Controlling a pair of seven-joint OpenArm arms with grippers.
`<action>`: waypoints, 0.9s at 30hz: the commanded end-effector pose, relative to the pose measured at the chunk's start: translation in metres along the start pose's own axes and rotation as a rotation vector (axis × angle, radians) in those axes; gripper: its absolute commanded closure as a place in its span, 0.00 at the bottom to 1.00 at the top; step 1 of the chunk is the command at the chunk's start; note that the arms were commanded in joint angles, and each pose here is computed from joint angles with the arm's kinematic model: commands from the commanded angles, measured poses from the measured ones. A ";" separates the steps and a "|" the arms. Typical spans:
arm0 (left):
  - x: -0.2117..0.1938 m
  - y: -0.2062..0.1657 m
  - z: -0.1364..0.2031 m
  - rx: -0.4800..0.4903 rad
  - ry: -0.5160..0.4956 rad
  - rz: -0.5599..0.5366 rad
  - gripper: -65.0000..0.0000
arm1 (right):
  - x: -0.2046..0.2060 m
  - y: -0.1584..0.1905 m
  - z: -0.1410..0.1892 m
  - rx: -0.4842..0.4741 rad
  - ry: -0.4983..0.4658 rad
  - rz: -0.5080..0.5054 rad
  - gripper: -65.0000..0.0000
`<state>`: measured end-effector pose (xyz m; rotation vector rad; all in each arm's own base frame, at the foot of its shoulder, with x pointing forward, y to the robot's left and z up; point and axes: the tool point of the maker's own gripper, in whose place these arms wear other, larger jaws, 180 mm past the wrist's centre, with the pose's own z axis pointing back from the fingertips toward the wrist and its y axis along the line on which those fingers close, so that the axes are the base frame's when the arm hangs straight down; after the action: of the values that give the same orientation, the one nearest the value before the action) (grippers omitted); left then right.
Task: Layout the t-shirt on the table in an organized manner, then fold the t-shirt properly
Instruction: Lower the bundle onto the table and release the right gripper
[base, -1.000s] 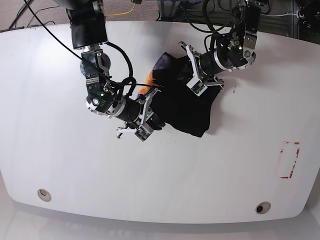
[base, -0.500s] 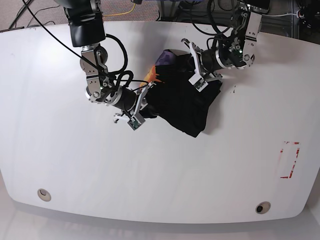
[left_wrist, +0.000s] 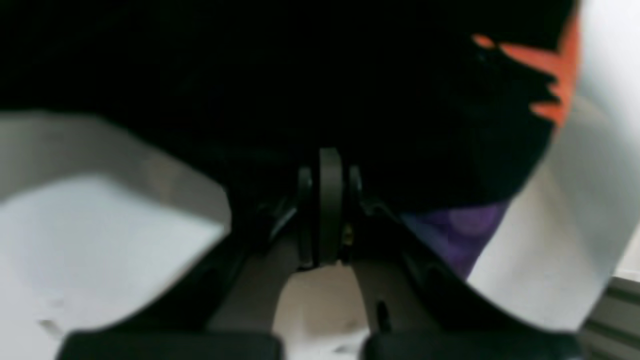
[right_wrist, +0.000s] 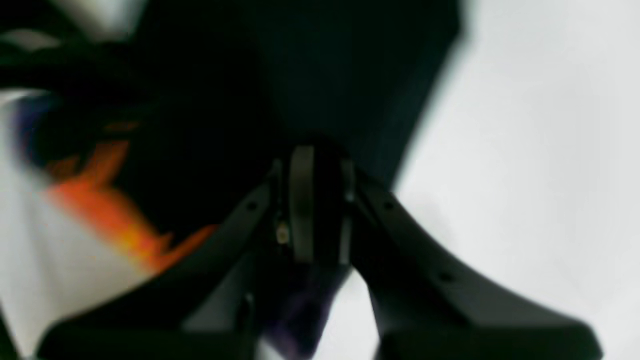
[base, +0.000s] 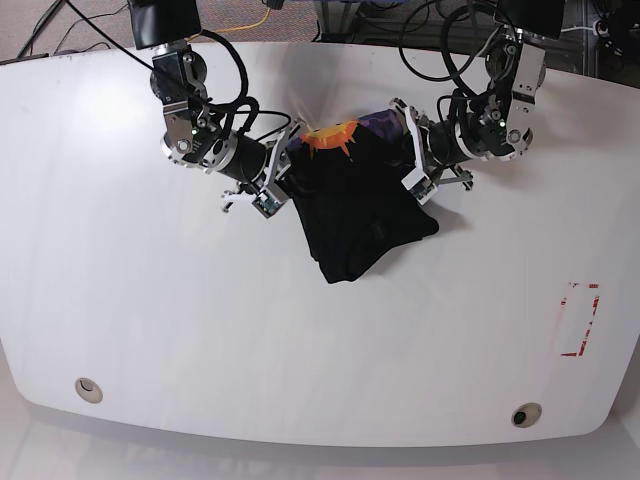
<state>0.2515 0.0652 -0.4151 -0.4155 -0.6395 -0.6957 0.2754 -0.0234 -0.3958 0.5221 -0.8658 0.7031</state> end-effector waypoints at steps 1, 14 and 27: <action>0.007 0.013 0.005 0.037 0.002 -0.026 1.00 | 0.030 0.002 0.008 -0.005 -0.078 0.048 0.91; 0.085 0.033 0.055 0.166 -0.200 -0.159 1.00 | 0.090 0.000 0.024 -0.051 -0.128 0.202 0.90; 0.068 0.002 0.042 0.092 -0.180 -0.125 1.00 | 0.131 -0.042 -0.029 -0.042 -0.149 0.122 0.90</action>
<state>0.2826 0.0683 -0.3430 -0.3200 -0.8551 -0.7395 0.3645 0.0061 -0.3166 0.4626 -1.0327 0.7809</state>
